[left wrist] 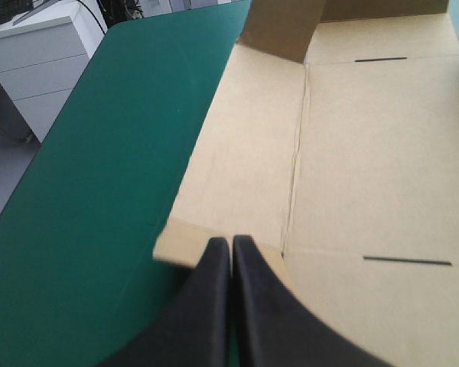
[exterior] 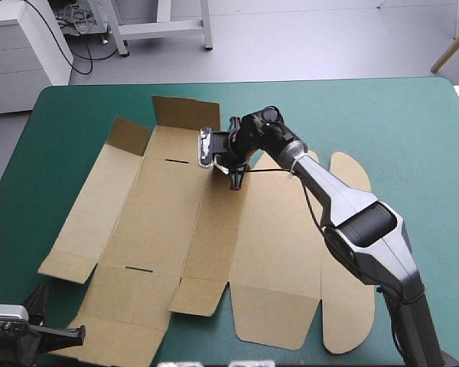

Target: Fold the box

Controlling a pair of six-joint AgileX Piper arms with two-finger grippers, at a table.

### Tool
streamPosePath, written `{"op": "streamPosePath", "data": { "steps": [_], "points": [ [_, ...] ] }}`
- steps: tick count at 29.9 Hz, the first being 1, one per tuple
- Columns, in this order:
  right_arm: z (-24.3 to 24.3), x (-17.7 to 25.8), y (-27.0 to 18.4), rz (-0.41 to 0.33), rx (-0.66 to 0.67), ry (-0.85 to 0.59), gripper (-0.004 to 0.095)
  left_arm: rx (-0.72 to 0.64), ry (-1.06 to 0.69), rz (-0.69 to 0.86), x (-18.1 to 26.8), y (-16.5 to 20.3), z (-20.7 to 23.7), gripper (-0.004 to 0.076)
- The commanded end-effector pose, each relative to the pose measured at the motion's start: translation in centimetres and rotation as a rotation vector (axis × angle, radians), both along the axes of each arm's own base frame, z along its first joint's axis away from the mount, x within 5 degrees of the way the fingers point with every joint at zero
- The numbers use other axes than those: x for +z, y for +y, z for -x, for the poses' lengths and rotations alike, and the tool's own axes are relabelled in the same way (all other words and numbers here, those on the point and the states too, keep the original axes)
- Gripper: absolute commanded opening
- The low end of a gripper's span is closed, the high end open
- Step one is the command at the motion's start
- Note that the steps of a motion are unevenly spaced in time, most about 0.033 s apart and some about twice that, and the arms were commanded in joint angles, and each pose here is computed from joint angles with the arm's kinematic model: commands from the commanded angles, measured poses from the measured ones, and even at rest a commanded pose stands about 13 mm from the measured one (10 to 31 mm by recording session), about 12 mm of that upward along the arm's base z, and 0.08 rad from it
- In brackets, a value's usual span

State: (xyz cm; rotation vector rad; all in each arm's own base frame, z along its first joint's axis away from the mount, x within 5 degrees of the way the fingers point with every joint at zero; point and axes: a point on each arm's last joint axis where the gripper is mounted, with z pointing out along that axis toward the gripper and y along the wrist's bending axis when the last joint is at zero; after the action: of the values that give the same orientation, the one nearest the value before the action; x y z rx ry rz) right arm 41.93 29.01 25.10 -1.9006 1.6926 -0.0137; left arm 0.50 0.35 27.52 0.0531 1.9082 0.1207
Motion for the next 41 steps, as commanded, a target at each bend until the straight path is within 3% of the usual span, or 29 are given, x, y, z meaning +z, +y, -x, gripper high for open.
{"op": "streamPosePath", "data": {
  "steps": [1, 12, 27, 30, 37, 41],
  "points": [
    [1.1, 5.0, 1.0, -0.069, 0.101, -0.186, -0.002, -0.007, -0.107, -0.001, 1.3, 0.0, 0.2, -0.001],
    [2.2, 5.1, 2.5, -0.103, 0.2, -0.193, -0.002, -0.007, -0.107, -0.001, 1.3, 0.0, 0.2, -0.001],
    [2.6, 5.1, 2.7, -0.13, 0.204, -0.153, -0.0014, -0.007, -0.107, -0.001, 1.3, 0.0, 0.2, -0.001],
    [2.5, 5.1, 2.7, -0.134, 0.183, -0.148, 0.0021, -0.007, -0.107, -0.001, 1.3, 0.0, 0.2, -0.001],
    [1.9, 5.5, 2.1, -0.116, 0.073, -0.176, 0.0244, -0.007, -0.107, -0.001, 1.3, 0.0, 0.2, -0.001],
    [1.7, 6.5, 1.0, -0.094, -0.043, -0.197, 0.0252, -0.007, -0.107, -0.001, 1.3, 0.0, 0.2, -0.001]
  ]
}}
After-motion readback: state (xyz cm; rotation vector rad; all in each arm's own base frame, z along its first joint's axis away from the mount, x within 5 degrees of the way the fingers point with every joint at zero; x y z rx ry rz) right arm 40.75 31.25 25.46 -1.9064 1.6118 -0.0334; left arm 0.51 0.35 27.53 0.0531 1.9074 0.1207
